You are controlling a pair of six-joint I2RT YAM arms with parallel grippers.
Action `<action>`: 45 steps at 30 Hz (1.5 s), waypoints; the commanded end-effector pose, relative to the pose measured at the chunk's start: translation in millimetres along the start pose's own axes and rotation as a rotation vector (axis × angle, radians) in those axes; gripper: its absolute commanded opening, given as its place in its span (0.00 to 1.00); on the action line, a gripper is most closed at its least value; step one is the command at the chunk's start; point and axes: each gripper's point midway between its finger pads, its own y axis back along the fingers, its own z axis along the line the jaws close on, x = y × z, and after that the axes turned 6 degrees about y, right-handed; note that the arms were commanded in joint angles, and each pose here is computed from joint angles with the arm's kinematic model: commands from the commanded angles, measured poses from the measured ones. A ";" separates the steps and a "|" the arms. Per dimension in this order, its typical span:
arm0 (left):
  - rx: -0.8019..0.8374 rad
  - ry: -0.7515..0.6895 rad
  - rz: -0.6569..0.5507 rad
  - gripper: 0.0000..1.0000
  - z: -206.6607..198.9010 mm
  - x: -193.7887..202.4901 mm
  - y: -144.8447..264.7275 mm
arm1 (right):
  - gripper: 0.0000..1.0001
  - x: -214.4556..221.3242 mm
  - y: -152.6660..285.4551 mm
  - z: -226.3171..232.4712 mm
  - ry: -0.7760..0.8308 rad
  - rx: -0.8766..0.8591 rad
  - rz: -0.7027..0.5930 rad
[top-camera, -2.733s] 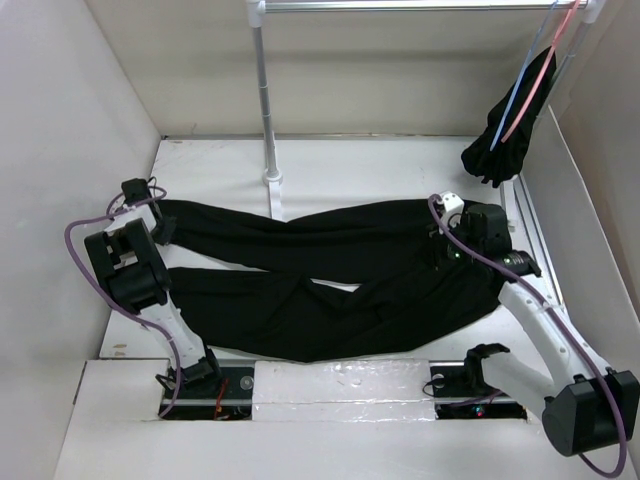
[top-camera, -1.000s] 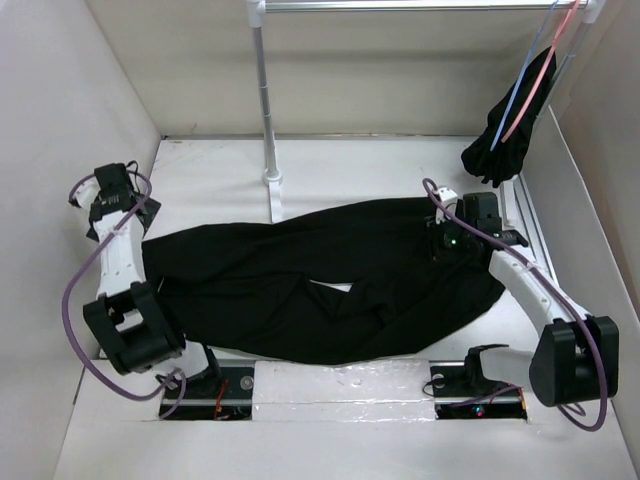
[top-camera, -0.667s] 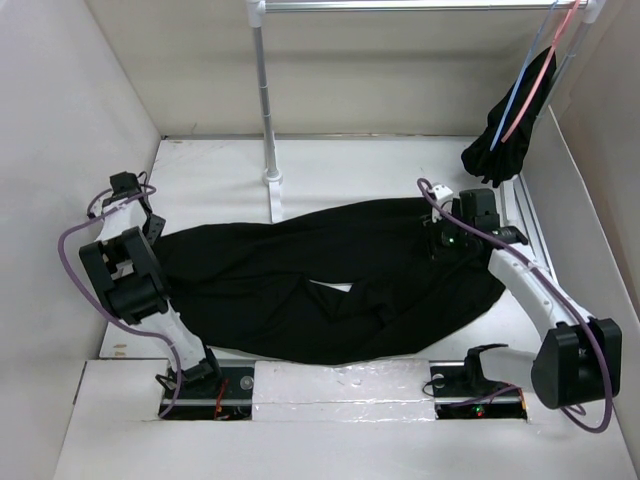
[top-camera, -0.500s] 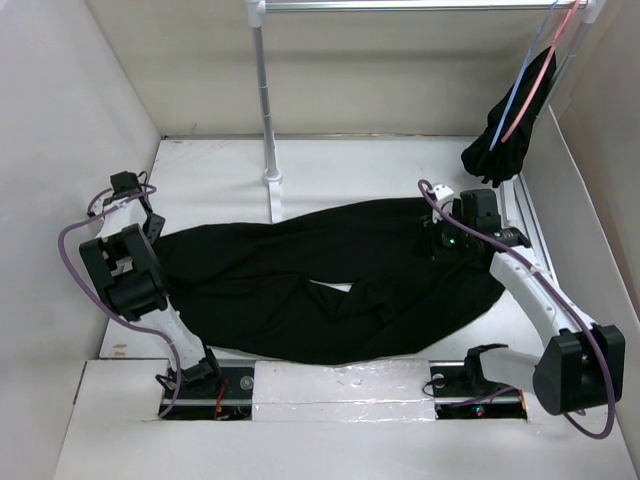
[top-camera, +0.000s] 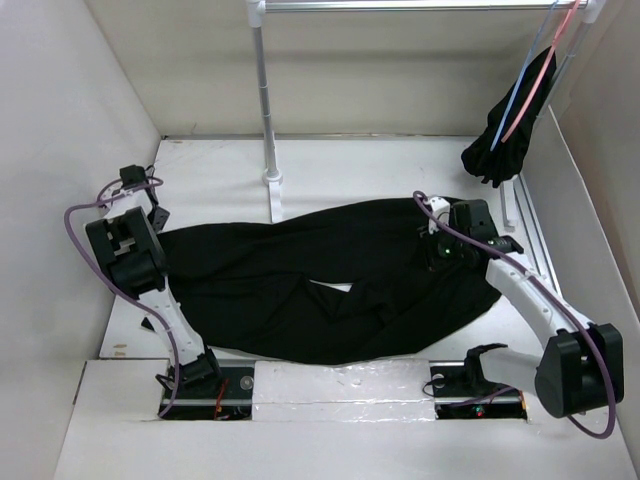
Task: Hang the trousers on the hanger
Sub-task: Flatten out the trousers at the center of the board.
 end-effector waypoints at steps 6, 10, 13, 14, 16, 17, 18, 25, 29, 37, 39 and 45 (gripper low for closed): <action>0.016 -0.066 -0.045 0.29 -27.9 -20.8 -14.0 | 0.30 -55.1 24.2 -44.4 -0.061 0.159 -0.170; 0.030 -0.092 -0.010 0.00 -43.1 -21.2 -23.3 | 0.44 -64.5 45.7 -88.0 -0.157 0.327 -0.226; 0.033 -0.131 -0.030 0.00 -54.4 -19.4 -24.5 | 0.55 -60.2 59.2 -128.7 -0.310 0.427 -0.308; 0.038 -0.156 -0.037 0.00 -58.4 -17.0 -23.3 | 0.55 -54.2 57.3 -140.2 -0.361 0.441 -0.308; 0.045 -0.167 -0.043 0.00 -65.4 -16.9 -23.8 | 0.56 -48.7 67.8 -169.0 -0.440 0.497 -0.355; 0.052 -0.166 -0.047 0.00 -68.7 -19.1 -24.0 | 0.56 -48.1 71.2 -185.4 -0.464 0.544 -0.384; 0.066 -0.174 -0.051 0.00 -76.3 -18.8 -22.4 | 0.58 -49.7 75.3 -195.6 -0.480 0.561 -0.423; 0.162 -0.179 -0.051 0.00 -117.5 -18.3 -11.1 | 0.75 -43.7 74.1 -281.9 -0.501 0.665 -0.401; 0.203 -0.164 -0.045 0.00 -133.6 -17.8 -5.6 | 0.75 -34.8 35.8 -297.3 -0.550 0.556 -0.329; 0.288 -0.159 -0.026 0.00 -160.3 -7.5 12.5 | 0.70 -19.9 3.8 -311.4 -0.631 0.527 -0.305; 0.301 -0.148 -0.032 0.00 -163.1 -10.3 16.4 | 0.50 -20.6 -4.1 -311.3 -0.633 0.511 -0.300; 0.293 -0.146 -0.076 0.00 -165.3 -23.7 21.8 | 0.00 -48.2 44.0 -316.3 -0.601 0.588 -0.441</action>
